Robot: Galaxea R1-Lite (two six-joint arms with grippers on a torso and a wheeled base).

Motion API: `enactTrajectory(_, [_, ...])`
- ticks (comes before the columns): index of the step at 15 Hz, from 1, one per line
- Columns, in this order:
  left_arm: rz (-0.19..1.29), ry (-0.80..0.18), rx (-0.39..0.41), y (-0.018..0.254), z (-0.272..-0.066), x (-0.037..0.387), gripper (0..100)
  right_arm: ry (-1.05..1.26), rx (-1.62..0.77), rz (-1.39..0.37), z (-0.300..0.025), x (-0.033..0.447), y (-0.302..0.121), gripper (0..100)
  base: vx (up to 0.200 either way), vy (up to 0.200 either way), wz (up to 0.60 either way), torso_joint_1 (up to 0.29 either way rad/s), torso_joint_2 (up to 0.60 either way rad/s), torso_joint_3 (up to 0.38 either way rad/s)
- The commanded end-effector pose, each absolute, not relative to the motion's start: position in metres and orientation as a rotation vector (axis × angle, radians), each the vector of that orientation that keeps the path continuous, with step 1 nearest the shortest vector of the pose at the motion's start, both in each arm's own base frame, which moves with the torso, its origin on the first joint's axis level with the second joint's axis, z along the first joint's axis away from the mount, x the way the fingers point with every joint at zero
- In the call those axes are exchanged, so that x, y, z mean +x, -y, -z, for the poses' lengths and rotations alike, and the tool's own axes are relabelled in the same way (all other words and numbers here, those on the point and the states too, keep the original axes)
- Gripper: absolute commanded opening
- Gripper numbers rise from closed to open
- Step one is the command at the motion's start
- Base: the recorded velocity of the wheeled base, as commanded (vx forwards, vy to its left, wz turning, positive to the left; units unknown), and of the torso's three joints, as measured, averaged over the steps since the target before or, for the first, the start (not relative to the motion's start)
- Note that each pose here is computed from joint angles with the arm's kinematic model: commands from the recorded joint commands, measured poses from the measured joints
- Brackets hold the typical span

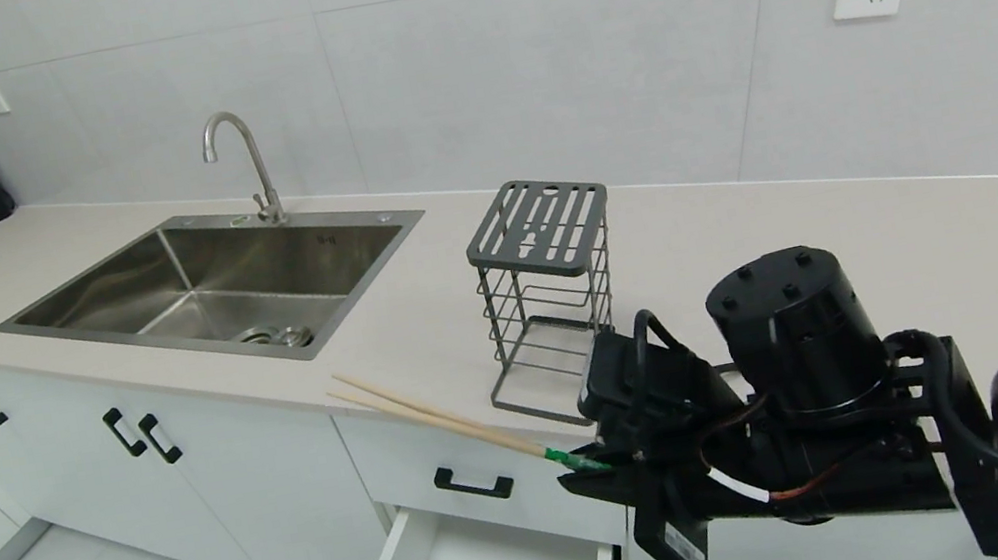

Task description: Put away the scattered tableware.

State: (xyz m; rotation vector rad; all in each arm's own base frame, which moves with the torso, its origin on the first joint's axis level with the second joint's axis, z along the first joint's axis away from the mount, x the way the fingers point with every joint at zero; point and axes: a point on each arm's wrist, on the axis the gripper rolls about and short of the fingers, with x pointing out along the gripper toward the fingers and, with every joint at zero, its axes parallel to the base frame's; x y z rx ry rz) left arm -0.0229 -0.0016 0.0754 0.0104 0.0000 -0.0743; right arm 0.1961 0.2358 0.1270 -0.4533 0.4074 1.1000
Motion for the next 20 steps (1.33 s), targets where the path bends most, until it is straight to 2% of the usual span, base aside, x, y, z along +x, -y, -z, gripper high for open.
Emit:
enactTrajectory(1, [0.075,-0.001,0.011,0.002,-0.076,-0.023,100,-0.419,-0.457,-1.103,-0.122,0.194,-0.233,0,0.0,0.0,0.0,-0.227,0.47,0.237])
enactTrajectory(11, [0.075,-0.001,0.011,0.002,-0.076,-0.023,100,-0.445,-0.469,-1.104,-0.115,0.191,-0.231,0,0.0,0.0,0.0,-0.247,0.51,0.266])
enactTrajectory(16, [0.074,-0.001,0.009,0.002,-0.076,-0.023,100,-0.488,-0.506,-1.14,-0.095,0.191,-0.254,0,0.0,0.0,0.0,-0.231,0.48,0.251])
enactTrajectory(20, [0.074,-0.003,0.011,0.002,-0.075,-0.023,100,-0.493,-0.538,-1.041,-0.081,0.21,-0.28,0,0.0,0.0,0.0,-0.22,0.47,0.244])
